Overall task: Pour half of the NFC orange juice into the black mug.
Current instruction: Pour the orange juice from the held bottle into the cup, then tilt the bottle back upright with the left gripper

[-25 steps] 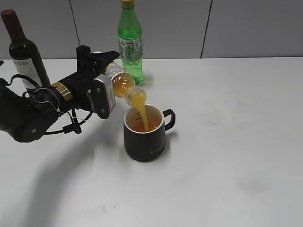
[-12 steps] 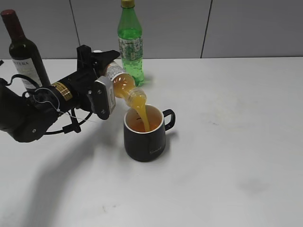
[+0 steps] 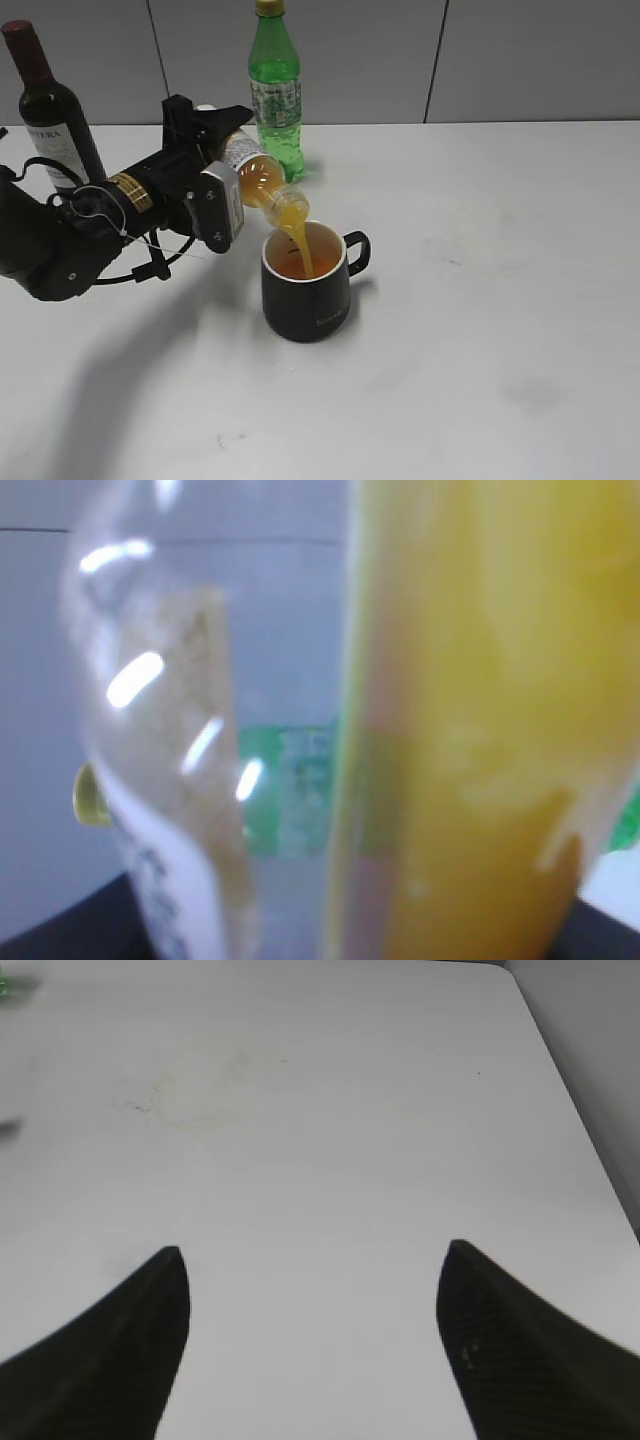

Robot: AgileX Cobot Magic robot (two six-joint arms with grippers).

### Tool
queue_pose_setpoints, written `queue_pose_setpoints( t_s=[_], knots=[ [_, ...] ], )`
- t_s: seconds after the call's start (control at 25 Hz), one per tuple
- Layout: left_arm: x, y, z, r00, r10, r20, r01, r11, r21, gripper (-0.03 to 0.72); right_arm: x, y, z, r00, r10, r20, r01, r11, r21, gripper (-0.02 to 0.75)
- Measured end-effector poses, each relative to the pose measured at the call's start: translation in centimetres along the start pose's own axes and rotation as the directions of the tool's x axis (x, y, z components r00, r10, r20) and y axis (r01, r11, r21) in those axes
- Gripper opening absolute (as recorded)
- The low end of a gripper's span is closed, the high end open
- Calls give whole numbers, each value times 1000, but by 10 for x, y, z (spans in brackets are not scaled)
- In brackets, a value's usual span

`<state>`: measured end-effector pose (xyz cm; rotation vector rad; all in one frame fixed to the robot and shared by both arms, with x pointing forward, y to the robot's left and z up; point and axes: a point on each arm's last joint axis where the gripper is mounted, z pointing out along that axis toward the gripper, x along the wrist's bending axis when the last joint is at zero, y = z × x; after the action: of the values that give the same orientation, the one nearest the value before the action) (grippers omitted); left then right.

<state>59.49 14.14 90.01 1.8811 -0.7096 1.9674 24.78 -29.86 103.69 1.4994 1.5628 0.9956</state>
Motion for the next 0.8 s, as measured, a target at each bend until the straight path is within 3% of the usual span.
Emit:
queue_pose_setpoints(
  t_s=[0.8],
  knots=[
    [0, 0, 0, 1000, 20, -2, -20, 1000, 0, 468, 0, 0, 0, 1000, 0, 0, 0, 1000, 0, 585]
  ],
)
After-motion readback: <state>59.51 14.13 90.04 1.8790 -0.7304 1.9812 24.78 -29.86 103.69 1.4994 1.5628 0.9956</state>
